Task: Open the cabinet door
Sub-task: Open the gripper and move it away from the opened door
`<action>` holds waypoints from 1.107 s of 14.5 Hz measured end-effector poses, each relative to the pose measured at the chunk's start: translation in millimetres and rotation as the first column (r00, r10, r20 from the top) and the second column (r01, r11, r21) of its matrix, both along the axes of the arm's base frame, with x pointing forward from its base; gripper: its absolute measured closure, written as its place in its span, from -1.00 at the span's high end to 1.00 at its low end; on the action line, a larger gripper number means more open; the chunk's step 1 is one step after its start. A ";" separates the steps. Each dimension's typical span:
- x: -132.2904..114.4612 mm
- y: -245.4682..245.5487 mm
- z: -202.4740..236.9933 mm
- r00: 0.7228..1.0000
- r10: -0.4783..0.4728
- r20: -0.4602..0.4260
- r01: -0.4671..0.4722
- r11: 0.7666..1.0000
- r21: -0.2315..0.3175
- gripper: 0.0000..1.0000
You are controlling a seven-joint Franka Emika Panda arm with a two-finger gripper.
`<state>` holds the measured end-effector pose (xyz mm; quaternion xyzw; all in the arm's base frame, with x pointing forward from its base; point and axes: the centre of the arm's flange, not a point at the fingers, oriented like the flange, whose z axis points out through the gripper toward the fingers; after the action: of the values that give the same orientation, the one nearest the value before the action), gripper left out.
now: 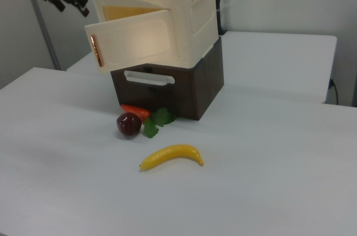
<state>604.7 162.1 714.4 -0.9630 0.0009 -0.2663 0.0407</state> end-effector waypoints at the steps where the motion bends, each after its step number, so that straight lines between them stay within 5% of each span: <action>1: 5.2 2.7 1.1 0.999 0.004 0.041 -0.005 1.000 0.012 1.00; 7: 39.4 14.1 -29.4 0.992 0.014 0.126 -0.019 0.999 0.034 1.00; 16: 55.6 40.3 -98.6 0.999 0.047 0.005 -0.047 0.999 0.005 1.00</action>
<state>660.4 202.4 615.8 -0.9620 -0.0210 -0.2677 0.0493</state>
